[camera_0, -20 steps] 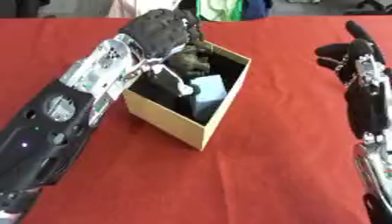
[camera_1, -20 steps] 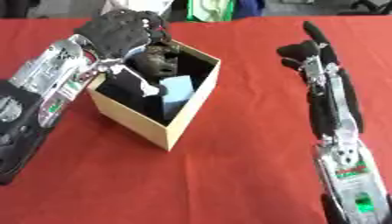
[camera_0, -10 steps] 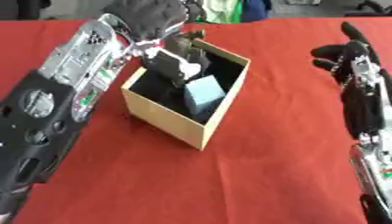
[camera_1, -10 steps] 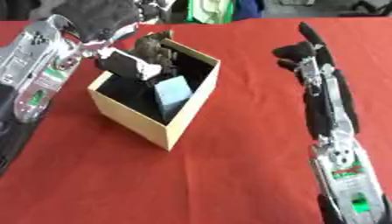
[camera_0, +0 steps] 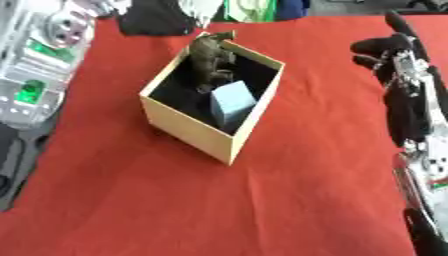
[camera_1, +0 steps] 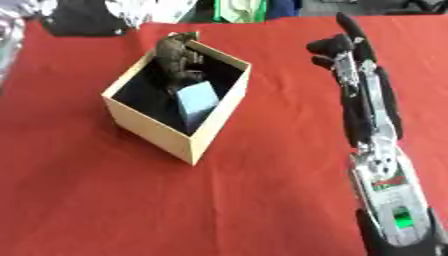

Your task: Pick up objects on the table and place them in the box.

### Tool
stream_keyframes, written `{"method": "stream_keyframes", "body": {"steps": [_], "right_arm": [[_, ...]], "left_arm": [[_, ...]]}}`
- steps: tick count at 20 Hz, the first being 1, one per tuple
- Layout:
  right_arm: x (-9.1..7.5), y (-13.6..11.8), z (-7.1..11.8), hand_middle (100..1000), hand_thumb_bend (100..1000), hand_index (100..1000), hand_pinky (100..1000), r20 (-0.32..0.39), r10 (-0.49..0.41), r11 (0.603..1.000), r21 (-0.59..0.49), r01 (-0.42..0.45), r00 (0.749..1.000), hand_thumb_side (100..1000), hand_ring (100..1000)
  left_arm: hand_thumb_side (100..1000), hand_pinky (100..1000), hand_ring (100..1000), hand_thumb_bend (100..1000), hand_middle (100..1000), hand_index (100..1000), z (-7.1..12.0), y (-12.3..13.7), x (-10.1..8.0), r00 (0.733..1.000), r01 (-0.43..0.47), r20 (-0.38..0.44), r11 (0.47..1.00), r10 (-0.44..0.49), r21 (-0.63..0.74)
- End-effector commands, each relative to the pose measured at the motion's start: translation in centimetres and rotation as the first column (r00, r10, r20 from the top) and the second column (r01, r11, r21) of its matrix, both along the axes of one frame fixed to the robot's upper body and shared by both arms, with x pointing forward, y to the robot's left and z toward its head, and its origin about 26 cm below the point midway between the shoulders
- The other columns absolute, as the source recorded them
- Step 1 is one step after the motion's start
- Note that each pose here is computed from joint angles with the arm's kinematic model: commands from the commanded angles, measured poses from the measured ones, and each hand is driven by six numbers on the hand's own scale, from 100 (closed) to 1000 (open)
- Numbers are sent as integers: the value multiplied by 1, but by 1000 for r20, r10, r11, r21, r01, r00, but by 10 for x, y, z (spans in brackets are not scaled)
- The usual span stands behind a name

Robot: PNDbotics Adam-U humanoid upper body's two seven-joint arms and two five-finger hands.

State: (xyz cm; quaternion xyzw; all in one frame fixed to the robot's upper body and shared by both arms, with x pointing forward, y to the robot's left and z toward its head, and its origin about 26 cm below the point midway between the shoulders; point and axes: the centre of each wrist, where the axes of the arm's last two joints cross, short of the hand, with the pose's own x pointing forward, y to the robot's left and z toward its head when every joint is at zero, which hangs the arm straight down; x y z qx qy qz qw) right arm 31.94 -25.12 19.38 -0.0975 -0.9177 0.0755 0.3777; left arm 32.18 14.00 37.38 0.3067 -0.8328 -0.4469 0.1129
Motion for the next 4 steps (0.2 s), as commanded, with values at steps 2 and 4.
{"method": "stream_keyframes", "body": {"steps": [2, 4], "right_arm": [[-5, -6, 11, 654, 100, 1000, 807, 52, -36, 999, -9, 37, 998, 874, 792], [-5, -6, 13, 655, 100, 1000, 807, 62, -46, 999, -8, 46, 997, 866, 792]], "left_arm": [[722, 649, 769, 100, 756, 840, 9, 32, -32, 995, 97, -23, 984, -102, -152], [702, 648, 767, 100, 751, 837, 2, 44, -32, 989, 124, -56, 974, -137, -187]]}}
